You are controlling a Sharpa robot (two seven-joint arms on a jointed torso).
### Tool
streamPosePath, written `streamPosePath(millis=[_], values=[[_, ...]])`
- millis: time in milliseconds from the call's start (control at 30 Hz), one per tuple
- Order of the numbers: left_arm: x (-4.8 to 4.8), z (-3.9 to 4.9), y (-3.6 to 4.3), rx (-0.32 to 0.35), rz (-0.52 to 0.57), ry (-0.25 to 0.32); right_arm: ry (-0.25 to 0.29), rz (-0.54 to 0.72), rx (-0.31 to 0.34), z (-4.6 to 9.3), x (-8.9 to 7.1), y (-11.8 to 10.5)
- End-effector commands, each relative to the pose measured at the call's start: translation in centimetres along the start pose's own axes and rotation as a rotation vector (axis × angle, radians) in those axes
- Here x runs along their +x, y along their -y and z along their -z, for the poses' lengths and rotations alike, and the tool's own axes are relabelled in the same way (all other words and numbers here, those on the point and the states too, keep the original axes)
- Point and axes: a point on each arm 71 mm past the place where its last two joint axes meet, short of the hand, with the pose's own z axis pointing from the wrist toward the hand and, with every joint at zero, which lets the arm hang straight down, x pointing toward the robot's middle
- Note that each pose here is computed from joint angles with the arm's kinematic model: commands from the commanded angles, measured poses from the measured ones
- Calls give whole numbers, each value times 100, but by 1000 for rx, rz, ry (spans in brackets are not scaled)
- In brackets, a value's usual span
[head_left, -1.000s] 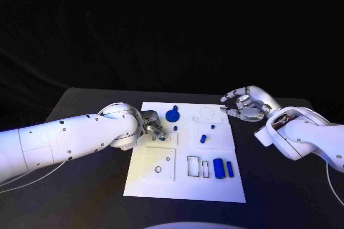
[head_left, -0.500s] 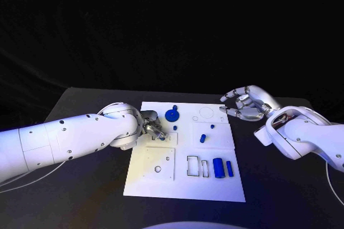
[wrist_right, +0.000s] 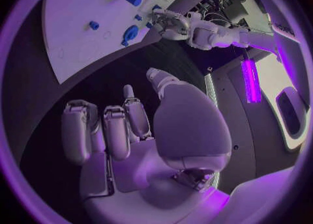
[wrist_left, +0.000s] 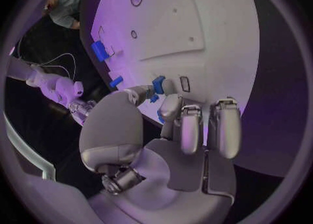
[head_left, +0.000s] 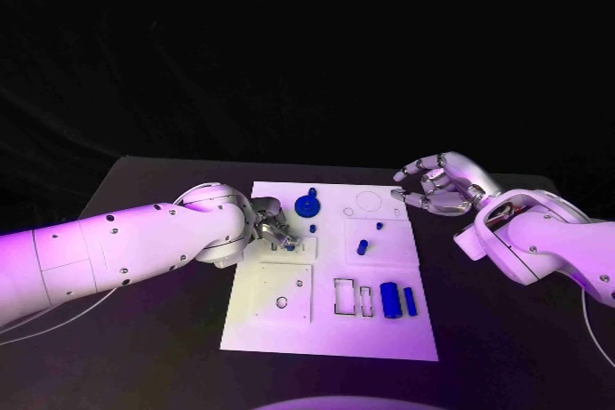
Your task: Assemble the parts on the task board
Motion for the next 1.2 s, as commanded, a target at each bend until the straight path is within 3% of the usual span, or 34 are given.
streamPosePath(millis=[33, 567, 800, 967, 1200], values=[[31, -1, -3, -2, -6, -21, 0, 2, -10, 1, 2, -5], [-20, 41, -7, 5, 23, 2, 5, 2, -7, -2, -3, 6], [-110, 98, 18, 20, 65, 15, 11, 3, -4, -5, -9, 19], [-276, 175, 16, 30, 101, 21, 12, 4, -1, -8, -11, 33], [-629, 205, -125, -5, 97, 24, 9, 5, 4, -10, -8, 42]])
